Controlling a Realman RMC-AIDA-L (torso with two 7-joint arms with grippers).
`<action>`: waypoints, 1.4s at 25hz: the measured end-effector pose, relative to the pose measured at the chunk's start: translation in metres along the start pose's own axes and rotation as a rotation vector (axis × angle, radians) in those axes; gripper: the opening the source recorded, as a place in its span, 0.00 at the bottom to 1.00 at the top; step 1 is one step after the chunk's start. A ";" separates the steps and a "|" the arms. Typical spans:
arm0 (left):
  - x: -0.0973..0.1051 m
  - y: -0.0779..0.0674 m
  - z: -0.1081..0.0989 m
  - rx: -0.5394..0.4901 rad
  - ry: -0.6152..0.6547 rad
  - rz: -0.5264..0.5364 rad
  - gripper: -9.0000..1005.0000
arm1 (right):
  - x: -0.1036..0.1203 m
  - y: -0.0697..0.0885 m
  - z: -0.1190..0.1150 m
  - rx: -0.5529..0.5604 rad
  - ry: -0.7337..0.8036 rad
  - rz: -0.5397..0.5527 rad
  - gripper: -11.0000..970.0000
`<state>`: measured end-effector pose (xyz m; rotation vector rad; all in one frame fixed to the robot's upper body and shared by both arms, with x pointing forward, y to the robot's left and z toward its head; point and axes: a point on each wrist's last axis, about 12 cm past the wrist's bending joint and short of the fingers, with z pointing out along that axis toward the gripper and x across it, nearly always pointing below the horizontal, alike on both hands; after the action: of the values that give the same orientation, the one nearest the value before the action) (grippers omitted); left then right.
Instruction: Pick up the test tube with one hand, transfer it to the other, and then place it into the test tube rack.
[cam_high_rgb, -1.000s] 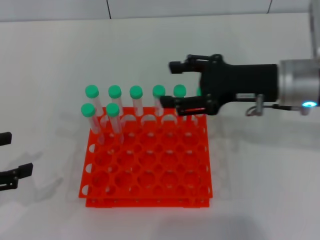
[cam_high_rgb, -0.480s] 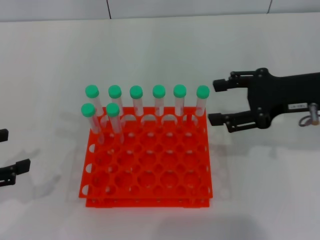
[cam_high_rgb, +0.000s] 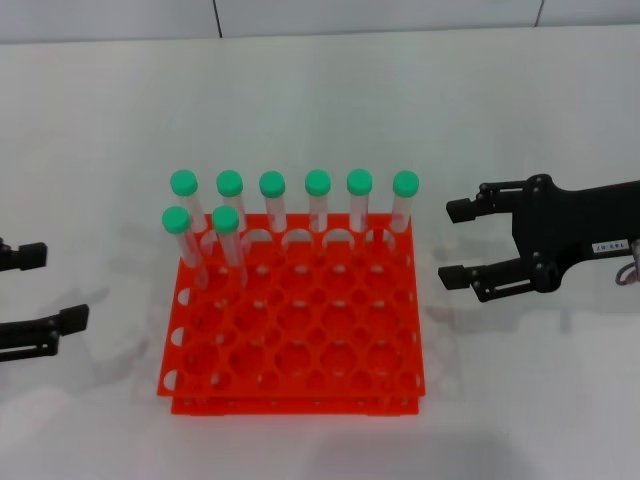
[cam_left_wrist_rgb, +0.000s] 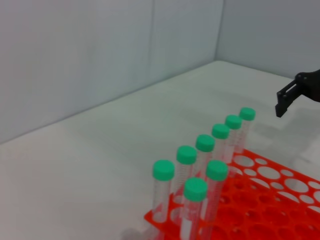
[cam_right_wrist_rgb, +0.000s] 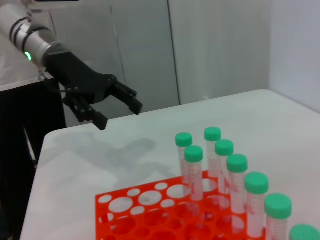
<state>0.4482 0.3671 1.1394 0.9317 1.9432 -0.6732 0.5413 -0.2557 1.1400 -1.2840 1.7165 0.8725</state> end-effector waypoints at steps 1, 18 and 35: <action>-0.001 0.001 0.003 0.009 0.006 0.003 0.88 | 0.000 0.000 0.000 -0.004 0.002 0.000 0.82; -0.016 0.012 0.039 0.119 0.083 0.016 0.88 | 0.007 0.005 0.001 -0.019 0.022 -0.005 0.83; -0.016 0.014 0.037 0.103 0.099 0.023 0.88 | 0.020 0.011 -0.006 -0.028 0.077 0.018 0.82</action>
<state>0.4828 0.3422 1.1340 1.0669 1.9965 -0.7318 0.5264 -0.2665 1.1254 -1.3378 1.7837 0.8707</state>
